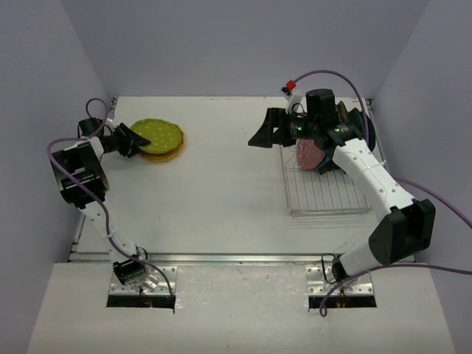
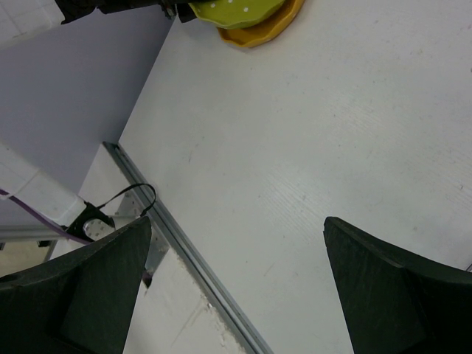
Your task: Unload the plates from the dish rack
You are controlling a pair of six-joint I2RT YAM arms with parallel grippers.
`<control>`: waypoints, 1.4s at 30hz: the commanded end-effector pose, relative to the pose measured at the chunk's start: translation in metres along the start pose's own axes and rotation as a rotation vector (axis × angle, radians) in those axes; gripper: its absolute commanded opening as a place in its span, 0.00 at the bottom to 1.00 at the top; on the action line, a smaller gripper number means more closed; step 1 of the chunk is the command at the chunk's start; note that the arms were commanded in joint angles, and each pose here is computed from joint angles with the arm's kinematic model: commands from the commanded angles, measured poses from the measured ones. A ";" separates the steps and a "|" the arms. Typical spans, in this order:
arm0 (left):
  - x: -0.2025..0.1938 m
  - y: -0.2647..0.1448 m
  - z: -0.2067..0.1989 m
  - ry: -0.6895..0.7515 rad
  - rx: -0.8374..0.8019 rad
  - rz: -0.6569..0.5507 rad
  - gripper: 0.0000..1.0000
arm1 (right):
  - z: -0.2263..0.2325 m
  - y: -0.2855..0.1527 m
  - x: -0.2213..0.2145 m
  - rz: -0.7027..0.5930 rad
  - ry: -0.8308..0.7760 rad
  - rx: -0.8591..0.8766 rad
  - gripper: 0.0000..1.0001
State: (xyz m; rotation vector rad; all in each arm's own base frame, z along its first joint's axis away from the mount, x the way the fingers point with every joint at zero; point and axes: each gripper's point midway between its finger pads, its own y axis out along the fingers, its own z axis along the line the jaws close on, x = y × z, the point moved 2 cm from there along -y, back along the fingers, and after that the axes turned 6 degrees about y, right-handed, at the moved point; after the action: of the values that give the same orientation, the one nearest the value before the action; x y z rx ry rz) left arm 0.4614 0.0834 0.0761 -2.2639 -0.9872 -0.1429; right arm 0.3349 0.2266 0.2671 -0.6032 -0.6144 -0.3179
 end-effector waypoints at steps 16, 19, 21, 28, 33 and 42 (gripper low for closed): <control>0.028 -0.019 -0.016 0.468 0.598 -0.062 0.72 | 0.001 -0.008 0.011 -0.045 -0.049 -0.029 0.99; 0.031 -0.024 -0.021 0.514 0.666 -0.083 0.81 | -0.002 -0.009 0.012 -0.052 -0.054 -0.049 0.99; 0.034 -0.029 -0.023 0.541 0.713 -0.100 0.83 | -0.005 -0.009 0.013 -0.058 -0.060 -0.069 0.99; 0.048 -0.056 -0.054 0.654 0.742 -0.169 0.91 | -0.020 -0.013 0.022 -0.097 -0.094 -0.175 0.99; 0.042 -0.084 -0.108 0.806 0.715 -0.258 0.89 | -0.070 -0.026 0.038 -0.150 -0.148 -0.497 0.96; -0.036 -0.106 -0.173 1.031 0.627 -0.328 0.88 | -0.144 -0.059 0.056 -0.189 -0.262 -0.955 0.70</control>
State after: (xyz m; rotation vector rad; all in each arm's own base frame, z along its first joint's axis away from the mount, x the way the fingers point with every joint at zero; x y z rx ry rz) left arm 0.4032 0.0253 0.2433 -1.2181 -0.6693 -0.8124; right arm 0.3967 0.1269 0.2241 -1.2992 -0.7146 -0.6128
